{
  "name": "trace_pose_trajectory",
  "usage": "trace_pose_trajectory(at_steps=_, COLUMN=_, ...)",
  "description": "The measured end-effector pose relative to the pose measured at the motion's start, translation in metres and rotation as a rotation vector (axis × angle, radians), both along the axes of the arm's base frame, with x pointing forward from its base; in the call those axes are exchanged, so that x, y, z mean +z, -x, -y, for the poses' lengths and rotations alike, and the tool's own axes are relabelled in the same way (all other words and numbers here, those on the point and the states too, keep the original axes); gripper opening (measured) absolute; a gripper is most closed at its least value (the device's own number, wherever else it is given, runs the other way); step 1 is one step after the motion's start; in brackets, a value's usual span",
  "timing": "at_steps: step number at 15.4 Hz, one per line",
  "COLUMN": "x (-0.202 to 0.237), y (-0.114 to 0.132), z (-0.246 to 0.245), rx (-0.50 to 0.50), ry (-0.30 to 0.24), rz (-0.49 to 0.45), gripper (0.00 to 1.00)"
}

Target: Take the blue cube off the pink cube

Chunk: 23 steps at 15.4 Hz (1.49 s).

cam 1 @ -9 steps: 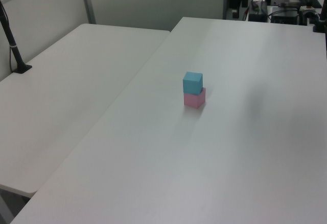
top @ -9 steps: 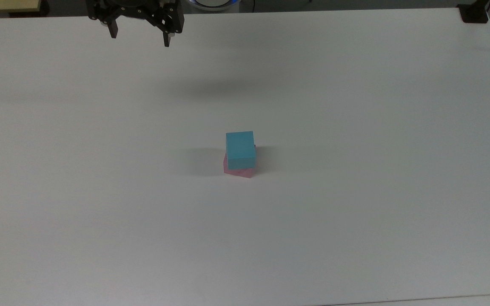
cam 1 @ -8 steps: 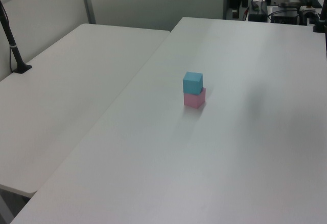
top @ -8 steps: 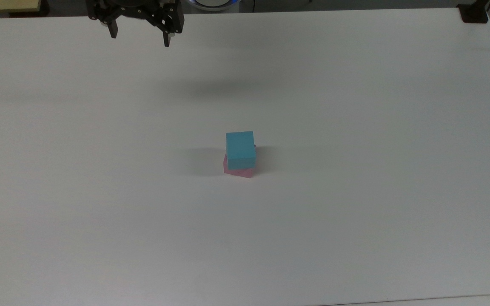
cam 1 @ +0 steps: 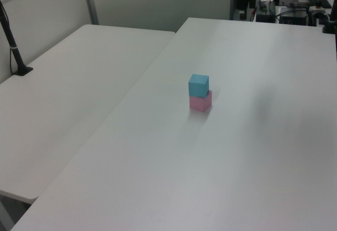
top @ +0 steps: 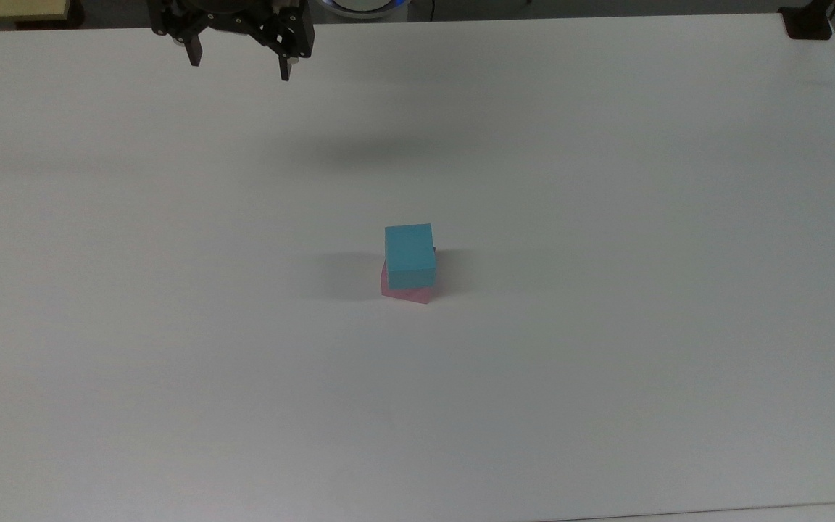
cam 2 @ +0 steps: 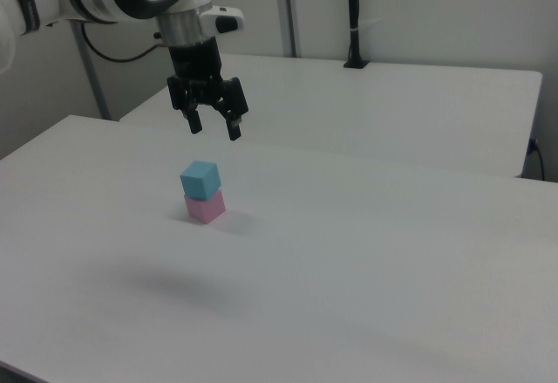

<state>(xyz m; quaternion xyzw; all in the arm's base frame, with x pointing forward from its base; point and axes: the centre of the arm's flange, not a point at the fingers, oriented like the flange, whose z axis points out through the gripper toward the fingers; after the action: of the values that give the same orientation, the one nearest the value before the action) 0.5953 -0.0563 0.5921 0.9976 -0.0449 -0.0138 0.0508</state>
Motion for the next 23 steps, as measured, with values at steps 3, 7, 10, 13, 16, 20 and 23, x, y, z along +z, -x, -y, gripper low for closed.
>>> trace_pose_trajectory(at_steps=3, x=0.000, y=0.000, z=0.000, rx=0.000, ry=0.000, rz=0.000, gripper=1.00)
trace_pose_trajectory(at_steps=7, x=-0.002, y=-0.001, z=-0.003, rx=0.003, ry=-0.009, rz=-0.002, gripper=1.00)
trace_pose_trajectory(at_steps=10, x=-0.011, y=-0.009, z=-0.019, rx=0.005, ry=-0.049, rz=0.011, gripper=1.00)
trace_pose_trajectory(at_steps=13, x=-0.034, y=-0.028, z=-0.057, rx=-0.012, ry=-0.055, rz=0.030, gripper=1.00)
trace_pose_trajectory(at_steps=16, x=-0.070, y=-0.048, z=-0.109, rx=-0.014, ry=-0.049, rz=0.047, gripper=1.00)
trace_pose_trajectory(at_steps=20, x=-0.127, y=-0.070, z=-0.164, rx=-0.010, ry=-0.043, rz=0.075, gripper=1.00)
trace_pose_trajectory(at_steps=23, x=-0.171, y=-0.084, z=-0.183, rx=0.018, ry=-0.033, rz=0.079, gripper=1.00)
